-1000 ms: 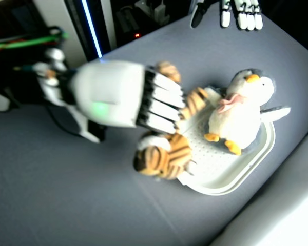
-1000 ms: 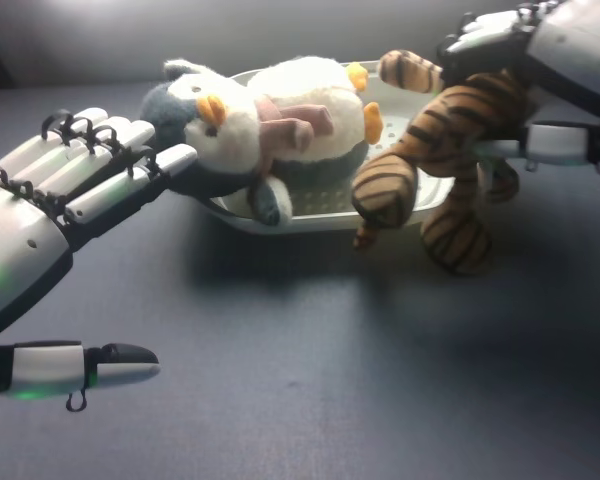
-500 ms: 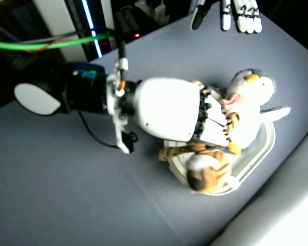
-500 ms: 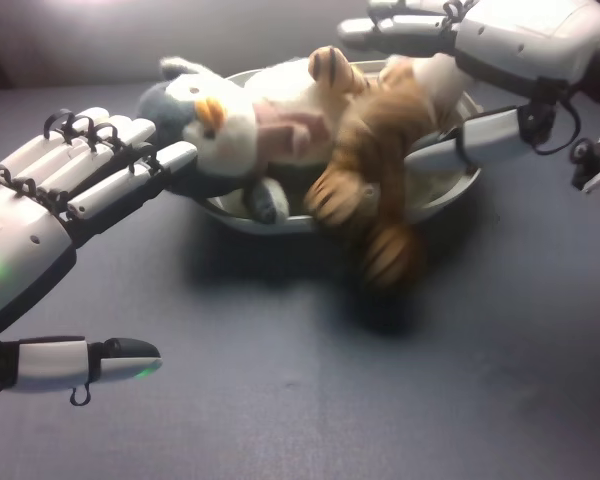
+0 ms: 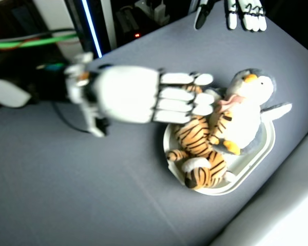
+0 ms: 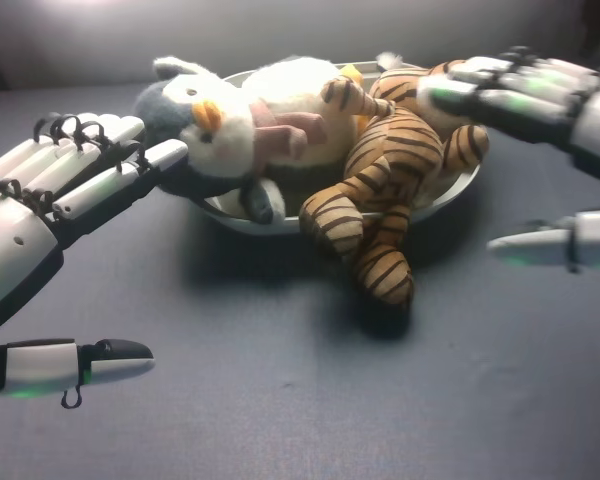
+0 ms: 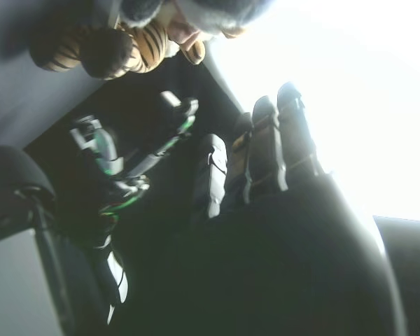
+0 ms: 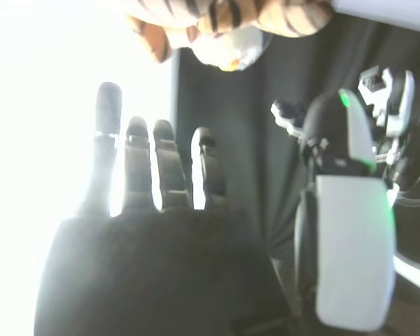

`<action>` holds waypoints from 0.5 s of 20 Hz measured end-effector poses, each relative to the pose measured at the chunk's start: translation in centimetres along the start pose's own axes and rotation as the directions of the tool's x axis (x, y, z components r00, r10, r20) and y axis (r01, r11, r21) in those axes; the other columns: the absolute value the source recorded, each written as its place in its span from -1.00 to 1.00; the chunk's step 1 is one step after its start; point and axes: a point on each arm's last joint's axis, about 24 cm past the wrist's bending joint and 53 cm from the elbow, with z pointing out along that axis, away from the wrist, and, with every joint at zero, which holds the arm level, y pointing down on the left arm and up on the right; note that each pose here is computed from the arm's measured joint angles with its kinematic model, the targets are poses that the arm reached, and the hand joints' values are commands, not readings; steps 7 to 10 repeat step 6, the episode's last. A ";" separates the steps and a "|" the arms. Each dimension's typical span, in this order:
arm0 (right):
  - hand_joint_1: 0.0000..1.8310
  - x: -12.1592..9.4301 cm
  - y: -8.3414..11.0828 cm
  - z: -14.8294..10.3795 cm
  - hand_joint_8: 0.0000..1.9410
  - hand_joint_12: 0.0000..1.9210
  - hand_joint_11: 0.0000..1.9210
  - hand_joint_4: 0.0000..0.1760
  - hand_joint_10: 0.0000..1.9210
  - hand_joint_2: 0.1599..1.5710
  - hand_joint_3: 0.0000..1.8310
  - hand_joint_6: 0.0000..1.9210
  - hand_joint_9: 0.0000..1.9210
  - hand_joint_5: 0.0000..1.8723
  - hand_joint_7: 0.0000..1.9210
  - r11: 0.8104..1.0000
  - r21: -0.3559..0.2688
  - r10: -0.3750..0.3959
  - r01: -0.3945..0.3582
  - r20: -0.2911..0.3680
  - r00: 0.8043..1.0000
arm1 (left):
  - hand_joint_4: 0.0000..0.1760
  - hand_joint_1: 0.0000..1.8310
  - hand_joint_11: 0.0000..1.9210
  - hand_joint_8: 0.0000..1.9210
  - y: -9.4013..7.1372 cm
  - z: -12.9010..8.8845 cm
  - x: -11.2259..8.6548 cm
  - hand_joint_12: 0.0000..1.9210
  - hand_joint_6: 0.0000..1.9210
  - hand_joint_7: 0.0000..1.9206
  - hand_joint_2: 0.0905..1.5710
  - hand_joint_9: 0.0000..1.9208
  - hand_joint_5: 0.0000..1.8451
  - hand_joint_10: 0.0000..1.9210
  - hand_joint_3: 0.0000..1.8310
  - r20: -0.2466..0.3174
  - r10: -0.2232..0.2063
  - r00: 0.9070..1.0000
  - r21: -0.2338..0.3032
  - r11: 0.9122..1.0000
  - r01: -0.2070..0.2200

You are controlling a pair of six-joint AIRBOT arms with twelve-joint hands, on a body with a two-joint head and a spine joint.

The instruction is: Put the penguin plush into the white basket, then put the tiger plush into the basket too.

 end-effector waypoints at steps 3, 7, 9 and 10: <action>-0.34 0.2 1.0 -3.8 -1.00 -1.00 -1.00 1.00 -1.00 0.25 -1.00 -1.00 -1.00 -1.00 -1.00 0.997 -0.030 0.067 -0.067 0.022 0.997 | 0.79 -0.10 -0.90 -1.00 -0.3 -0.4 -0.8 -0.95 -1.00 -1.00 0.07 -1.00 -0.98 -1.00 -1.00 0.019 0.002 1.000 0.006 1.000 -0.002; -0.26 0.0 0.5 -6.4 -1.00 -1.00 -1.00 0.20 -1.00 0.32 -0.99 -0.99 -1.00 -0.96 -1.00 0.992 -0.020 0.123 -0.122 0.070 0.990 | 0.96 -0.10 -0.99 -1.00 -0.2 -0.7 -1.3 -0.99 -1.00 -1.00 0.09 -1.00 -1.00 -1.00 -0.99 0.042 -0.020 0.999 0.009 1.000 0.019; -0.26 0.0 0.5 -6.4 -1.00 -1.00 -1.00 0.20 -1.00 0.32 -0.99 -0.99 -1.00 -0.96 -1.00 0.992 -0.020 0.123 -0.122 0.070 0.990 | 0.96 -0.10 -0.99 -1.00 -0.2 -0.7 -1.3 -0.99 -1.00 -1.00 0.09 -1.00 -1.00 -1.00 -0.99 0.042 -0.020 0.999 0.009 1.000 0.019; -0.26 0.0 0.5 -6.4 -1.00 -1.00 -1.00 0.20 -1.00 0.32 -0.99 -0.99 -1.00 -0.96 -1.00 0.992 -0.020 0.123 -0.122 0.070 0.990 | 0.96 -0.10 -0.99 -1.00 -0.2 -0.7 -1.3 -0.99 -1.00 -1.00 0.09 -1.00 -1.00 -1.00 -0.99 0.042 -0.020 0.999 0.009 1.000 0.019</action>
